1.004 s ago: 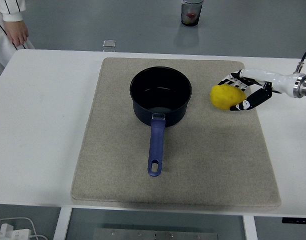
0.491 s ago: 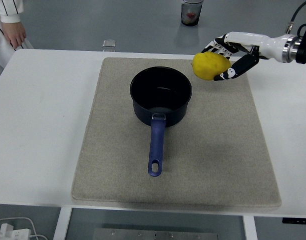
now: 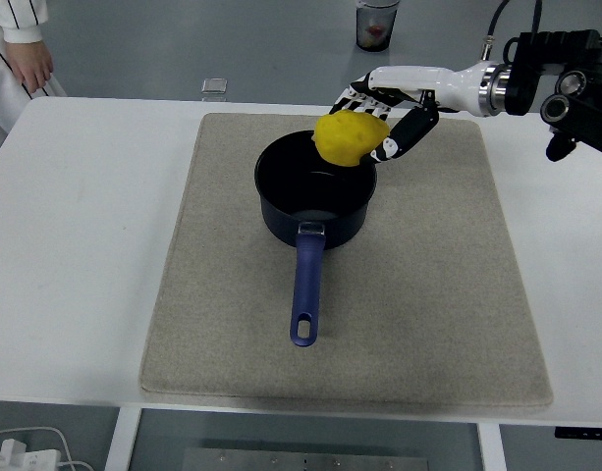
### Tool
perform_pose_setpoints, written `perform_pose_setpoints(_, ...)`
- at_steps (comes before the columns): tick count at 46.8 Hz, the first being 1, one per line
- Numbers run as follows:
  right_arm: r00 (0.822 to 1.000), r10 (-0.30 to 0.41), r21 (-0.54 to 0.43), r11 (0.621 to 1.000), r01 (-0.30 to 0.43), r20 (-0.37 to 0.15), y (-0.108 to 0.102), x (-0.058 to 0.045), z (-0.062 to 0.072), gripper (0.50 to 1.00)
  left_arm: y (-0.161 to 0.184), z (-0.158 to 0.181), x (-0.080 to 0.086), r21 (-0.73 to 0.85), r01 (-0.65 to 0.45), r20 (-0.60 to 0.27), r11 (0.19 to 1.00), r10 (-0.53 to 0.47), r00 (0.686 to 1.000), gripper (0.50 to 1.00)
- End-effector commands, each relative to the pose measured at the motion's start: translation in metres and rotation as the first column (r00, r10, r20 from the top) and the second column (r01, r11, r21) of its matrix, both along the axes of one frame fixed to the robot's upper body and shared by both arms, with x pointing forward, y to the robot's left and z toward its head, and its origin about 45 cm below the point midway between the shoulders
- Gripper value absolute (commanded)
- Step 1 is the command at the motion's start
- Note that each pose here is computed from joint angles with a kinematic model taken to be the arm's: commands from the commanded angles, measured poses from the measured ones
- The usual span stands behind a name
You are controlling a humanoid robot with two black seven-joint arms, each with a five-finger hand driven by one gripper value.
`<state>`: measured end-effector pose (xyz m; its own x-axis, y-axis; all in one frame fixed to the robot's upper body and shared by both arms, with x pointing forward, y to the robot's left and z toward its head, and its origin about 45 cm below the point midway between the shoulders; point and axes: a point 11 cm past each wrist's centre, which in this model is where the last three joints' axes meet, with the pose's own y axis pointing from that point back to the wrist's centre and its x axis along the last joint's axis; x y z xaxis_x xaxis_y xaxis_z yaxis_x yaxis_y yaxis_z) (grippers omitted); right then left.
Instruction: Put the potato in the blue pot
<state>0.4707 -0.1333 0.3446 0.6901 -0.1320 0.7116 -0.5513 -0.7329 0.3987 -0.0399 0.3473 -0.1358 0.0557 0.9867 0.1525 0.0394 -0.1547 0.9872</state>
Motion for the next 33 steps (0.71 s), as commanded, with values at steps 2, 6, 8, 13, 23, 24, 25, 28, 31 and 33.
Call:
perform_pose_setpoints(2,1.000,0.002,-0.025,1.000,-0.002,0.001,0.006,0.002,-0.005,0.500,0.000,0.000,0.000,0.001,0.000,0.000,1.000,0.000,1.000,0.996)
perform_pose_setpoints(6,1.000,0.012,-0.043,0.999,-0.012,-0.005,0.013,0.002,-0.010,0.500,0.000,0.000,0.000,0.001,0.000,0.000,1.000,0.000,1.000,0.996)
perform_pose_setpoints(8,1.000,0.016,-0.049,0.999,-0.016,0.001,0.017,0.003,-0.009,0.500,0.000,0.000,0.000,0.000,0.000,0.001,1.000,0.000,1.000,0.996)
perform_pose_setpoints(13,1.000,0.012,-0.065,0.998,-0.012,0.003,0.021,0.006,-0.013,0.500,0.000,0.000,0.000,-0.001,0.000,0.000,1.000,0.000,1.000,0.996)
perform_pose_setpoints(23,1.000,0.010,-0.062,0.998,-0.010,0.008,0.035,0.010,-0.015,0.500,0.000,0.000,0.000,-0.001,0.000,0.000,1.000,0.000,1.000,0.996)
perform_pose_setpoints(24,1.000,0.012,-0.060,0.998,-0.012,0.009,0.037,0.010,-0.015,0.500,0.000,0.000,0.000,-0.001,0.000,0.000,1.000,0.000,1.000,0.996)
perform_pose_setpoints(25,1.000,0.015,-0.059,0.998,-0.014,0.010,0.039,0.009,-0.016,0.500,0.000,0.000,0.000,0.000,0.000,0.000,1.000,0.000,1.000,0.996)
perform_pose_setpoints(28,1.000,0.029,-0.052,0.998,-0.028,0.010,0.047,0.007,-0.017,0.500,0.000,0.000,0.000,0.000,0.000,0.000,1.000,0.000,1.000,0.996)
perform_pose_setpoints(31,0.999,0.040,-0.045,0.998,-0.040,0.007,0.054,0.005,-0.018,0.500,0.000,0.000,0.000,-0.001,0.000,0.000,1.000,0.000,1.000,0.996)
perform_pose_setpoints(33,0.999,0.042,-0.042,0.998,-0.042,0.006,0.056,0.004,-0.019,0.500,0.000,0.000,0.000,-0.001,0.000,0.000,1.000,0.000,1.000,0.996)
